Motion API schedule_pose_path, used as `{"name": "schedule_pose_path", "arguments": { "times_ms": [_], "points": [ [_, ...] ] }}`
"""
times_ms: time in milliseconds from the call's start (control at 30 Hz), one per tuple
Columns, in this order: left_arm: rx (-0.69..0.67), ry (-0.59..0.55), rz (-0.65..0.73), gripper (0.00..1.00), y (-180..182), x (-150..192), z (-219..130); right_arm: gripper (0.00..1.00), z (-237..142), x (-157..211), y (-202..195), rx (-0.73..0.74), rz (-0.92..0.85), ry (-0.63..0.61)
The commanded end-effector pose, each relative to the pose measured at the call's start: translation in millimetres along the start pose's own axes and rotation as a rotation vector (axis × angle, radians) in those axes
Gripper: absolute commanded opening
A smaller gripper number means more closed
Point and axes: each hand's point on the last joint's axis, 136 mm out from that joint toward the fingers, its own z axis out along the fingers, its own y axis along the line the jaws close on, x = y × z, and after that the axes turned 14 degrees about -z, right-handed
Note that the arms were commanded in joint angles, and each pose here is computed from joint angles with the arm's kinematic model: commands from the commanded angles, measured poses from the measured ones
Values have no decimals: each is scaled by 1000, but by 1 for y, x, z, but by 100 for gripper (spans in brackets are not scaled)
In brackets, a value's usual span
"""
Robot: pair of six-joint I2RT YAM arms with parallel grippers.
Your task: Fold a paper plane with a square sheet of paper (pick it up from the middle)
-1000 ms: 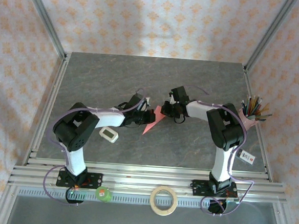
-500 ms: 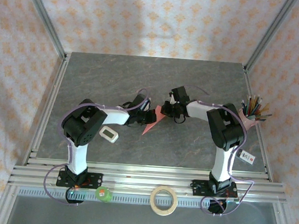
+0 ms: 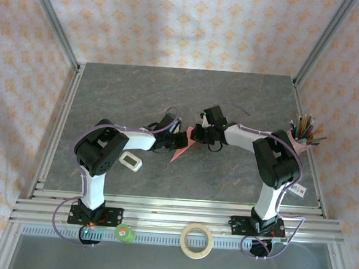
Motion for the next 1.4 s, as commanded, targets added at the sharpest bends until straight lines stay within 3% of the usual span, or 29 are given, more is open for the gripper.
{"name": "schedule_pose_path", "arguments": {
  "times_ms": [0, 500, 767, 1100, 1233, 1367],
  "points": [
    [-174, 53, -14, 0, 50, 21, 9, 5, 7, 8, 0, -14, 18, 24],
    [-249, 70, 4, 0, 74, 31, 6, 0, 26, 16, -30, 50, 65, 69],
    [-339, 109, 27, 0, 111, 50, -1, 1, 20, -12, -58, 37, 109, 27],
    [-330, 122, 25, 0, 113, 54, 0, 1, 14, -49, -112, 68, 190, -37],
    [-327, 122, 31, 0, 111, 52, 2, 2, 5, -68, -115, 82, 173, -72],
    [-305, 110, 31, 0, 101, 47, 3, 2, -12, -79, -92, 20, 142, -127]
  ]
}}
